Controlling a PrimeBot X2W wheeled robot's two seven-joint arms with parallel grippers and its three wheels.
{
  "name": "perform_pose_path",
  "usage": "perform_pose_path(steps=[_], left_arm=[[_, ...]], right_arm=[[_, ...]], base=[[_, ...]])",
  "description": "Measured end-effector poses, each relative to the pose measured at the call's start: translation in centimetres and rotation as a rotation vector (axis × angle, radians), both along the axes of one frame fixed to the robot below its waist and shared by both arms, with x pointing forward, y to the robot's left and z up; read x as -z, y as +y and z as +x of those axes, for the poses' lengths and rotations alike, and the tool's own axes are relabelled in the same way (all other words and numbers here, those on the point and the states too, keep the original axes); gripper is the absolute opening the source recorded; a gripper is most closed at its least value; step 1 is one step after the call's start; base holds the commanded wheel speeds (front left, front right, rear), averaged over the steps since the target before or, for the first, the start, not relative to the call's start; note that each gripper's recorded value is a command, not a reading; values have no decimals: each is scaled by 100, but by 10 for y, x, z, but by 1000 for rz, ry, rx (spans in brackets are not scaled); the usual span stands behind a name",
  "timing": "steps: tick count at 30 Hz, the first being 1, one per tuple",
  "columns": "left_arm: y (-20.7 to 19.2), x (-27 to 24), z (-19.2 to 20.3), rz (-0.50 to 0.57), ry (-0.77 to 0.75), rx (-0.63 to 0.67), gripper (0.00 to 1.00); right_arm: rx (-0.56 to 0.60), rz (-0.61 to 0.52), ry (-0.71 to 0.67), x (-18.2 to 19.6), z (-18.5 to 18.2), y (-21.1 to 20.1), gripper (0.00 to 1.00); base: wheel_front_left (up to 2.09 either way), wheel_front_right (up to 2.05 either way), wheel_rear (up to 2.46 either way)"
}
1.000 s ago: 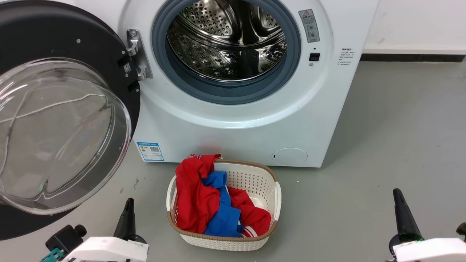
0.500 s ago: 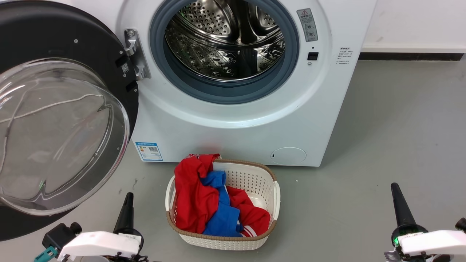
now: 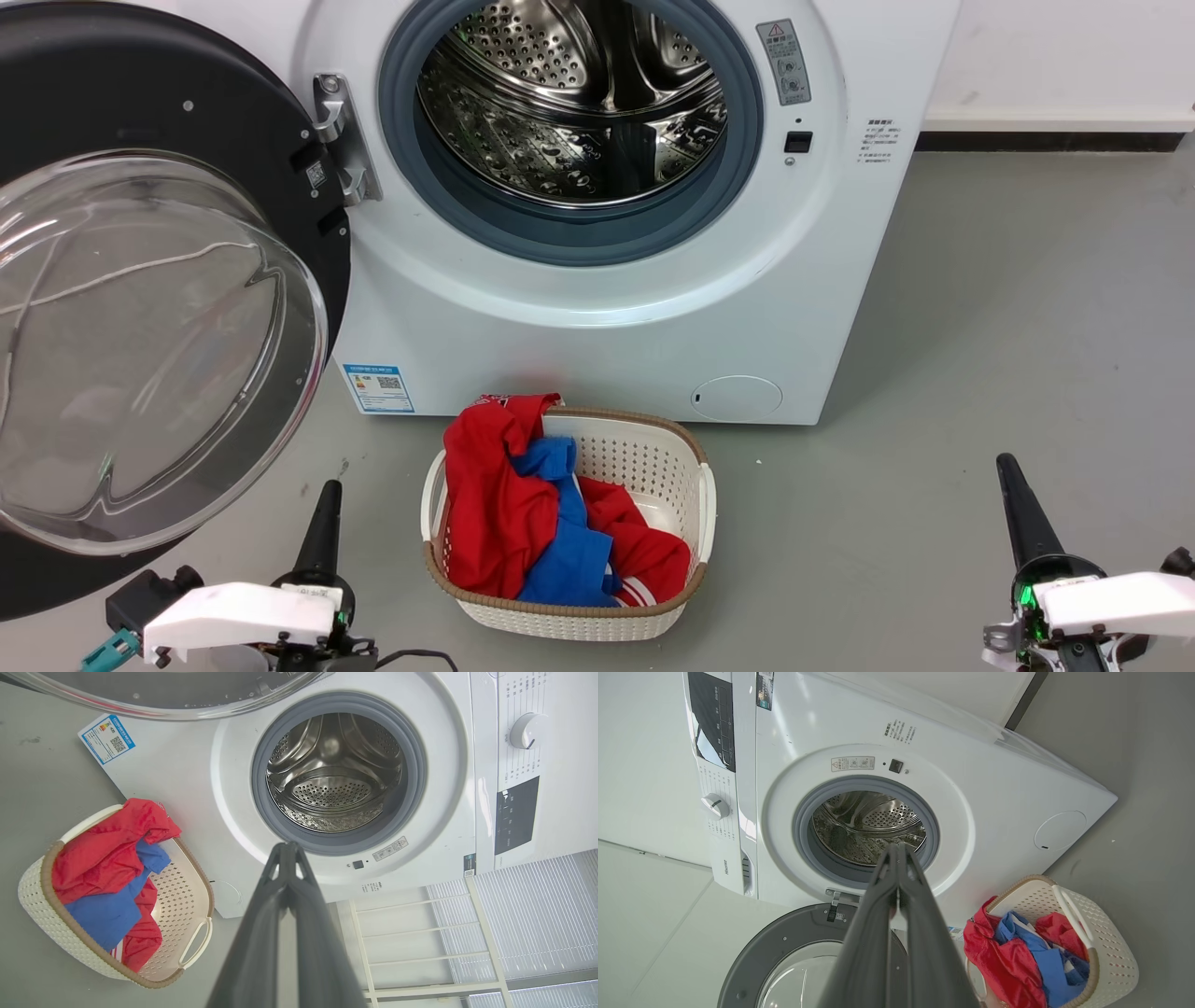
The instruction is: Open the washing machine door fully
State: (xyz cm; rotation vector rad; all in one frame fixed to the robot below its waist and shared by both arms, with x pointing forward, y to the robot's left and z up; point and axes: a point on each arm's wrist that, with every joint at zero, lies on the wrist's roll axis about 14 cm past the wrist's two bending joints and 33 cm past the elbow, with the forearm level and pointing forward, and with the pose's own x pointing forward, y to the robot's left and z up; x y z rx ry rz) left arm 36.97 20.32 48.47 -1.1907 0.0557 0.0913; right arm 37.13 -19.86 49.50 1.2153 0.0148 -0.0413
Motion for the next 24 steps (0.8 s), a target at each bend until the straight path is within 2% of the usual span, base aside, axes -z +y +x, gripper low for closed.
perform_pose_path(steps=[24], left_arm=[[-2, -10, 10, -216, -44, 10, 0]], right_arm=[[-8, 200, -10, -4, 9, 0, 0]], base=[[0, 0, 0]])
